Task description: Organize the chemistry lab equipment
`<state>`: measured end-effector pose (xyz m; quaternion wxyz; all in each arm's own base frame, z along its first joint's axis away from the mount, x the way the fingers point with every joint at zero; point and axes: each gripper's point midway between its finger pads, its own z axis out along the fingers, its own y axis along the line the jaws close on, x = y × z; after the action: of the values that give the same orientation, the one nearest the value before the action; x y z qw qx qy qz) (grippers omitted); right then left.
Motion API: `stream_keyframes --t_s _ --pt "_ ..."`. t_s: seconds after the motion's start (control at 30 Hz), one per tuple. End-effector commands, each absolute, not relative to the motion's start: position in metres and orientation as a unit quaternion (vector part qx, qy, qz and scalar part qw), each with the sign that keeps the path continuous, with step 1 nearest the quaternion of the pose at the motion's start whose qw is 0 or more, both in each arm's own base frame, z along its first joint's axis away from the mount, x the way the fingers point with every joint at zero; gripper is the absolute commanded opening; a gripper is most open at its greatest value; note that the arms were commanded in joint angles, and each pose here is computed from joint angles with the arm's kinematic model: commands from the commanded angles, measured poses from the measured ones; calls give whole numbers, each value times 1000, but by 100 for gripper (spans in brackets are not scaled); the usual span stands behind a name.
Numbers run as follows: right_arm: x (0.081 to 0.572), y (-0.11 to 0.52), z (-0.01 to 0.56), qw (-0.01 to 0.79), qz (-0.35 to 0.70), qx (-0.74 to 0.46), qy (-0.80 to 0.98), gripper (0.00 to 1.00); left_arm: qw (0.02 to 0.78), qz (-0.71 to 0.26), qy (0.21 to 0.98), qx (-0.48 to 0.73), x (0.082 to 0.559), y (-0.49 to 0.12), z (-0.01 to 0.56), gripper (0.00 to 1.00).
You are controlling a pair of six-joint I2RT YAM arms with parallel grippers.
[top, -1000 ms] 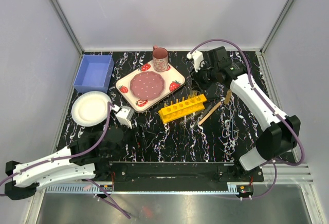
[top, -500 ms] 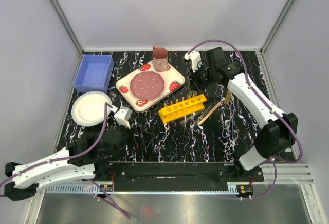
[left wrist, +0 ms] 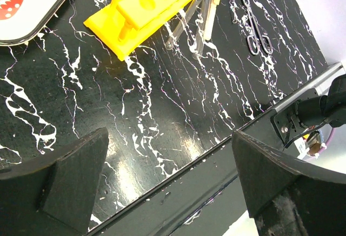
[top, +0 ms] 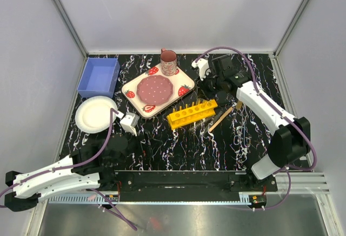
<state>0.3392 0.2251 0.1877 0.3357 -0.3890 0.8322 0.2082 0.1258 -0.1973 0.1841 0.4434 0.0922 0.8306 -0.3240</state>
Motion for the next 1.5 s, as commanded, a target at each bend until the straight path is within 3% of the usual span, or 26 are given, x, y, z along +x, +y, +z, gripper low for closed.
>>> stream_keyframes --t_s 0.0,1.47 --pt "347 227 201 378 197 -388 817 20 453 -325 827 75 130 -196 186 99" --pt "328 237 158 295 199 -505 786 26 458 -321 826 75 131 -192 188 99"
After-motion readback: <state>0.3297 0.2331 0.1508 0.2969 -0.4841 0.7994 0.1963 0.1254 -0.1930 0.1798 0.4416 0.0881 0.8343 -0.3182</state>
